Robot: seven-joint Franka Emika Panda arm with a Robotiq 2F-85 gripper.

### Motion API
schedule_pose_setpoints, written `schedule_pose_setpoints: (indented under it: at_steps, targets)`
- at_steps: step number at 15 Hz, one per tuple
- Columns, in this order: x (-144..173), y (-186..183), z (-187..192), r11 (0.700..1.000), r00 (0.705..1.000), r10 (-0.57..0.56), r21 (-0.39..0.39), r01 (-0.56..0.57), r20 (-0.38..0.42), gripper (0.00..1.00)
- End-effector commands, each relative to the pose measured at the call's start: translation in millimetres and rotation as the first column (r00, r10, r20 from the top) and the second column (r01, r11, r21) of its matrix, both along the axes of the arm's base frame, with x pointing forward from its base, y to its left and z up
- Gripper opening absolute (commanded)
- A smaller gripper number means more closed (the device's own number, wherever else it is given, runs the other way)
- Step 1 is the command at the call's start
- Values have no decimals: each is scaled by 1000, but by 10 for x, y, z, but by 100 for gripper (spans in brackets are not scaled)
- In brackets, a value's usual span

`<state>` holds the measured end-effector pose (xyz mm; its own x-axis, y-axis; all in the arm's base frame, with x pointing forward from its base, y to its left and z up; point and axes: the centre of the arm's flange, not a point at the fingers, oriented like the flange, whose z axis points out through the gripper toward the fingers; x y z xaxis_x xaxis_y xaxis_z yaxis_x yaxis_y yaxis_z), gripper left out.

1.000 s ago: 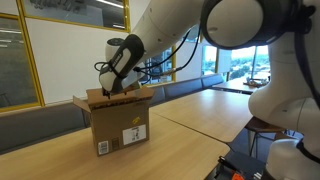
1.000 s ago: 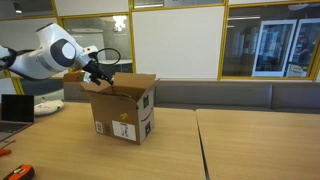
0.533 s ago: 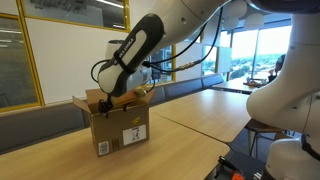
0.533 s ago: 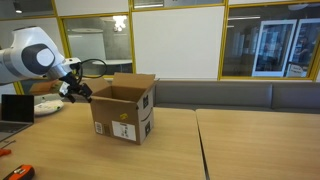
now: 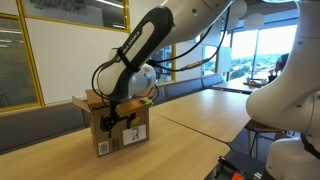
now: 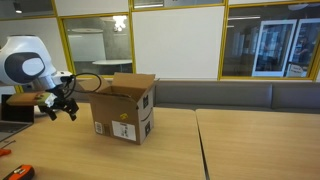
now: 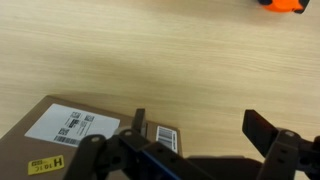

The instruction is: Put the rope, the measuring tape at the right, the turnip plushie and the measuring tape in the box respectively

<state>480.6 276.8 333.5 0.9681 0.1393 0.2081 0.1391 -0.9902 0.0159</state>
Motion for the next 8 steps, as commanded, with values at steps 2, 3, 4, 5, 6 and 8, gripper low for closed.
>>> schedule_pose_setpoints:
  at_steps: [2, 3, 4, 5, 6, 8]
  targets:
    - [-139, 128, -286, 996, 988, 68, 65, -59, -136, 100]
    - [-186, 171, -362, 995, 983, 81, 78, -69, -163, 100]
    - [-241, 217, -425, 992, 977, 93, 97, -75, -190, 100]
    - [-280, 259, -495, 990, 971, 103, 115, -79, -217, 100]
    - [-336, 307, -556, 986, 964, 115, 143, -82, -242, 100]
    - [-416, 401, -692, 978, 950, 134, 194, -81, -281, 100]
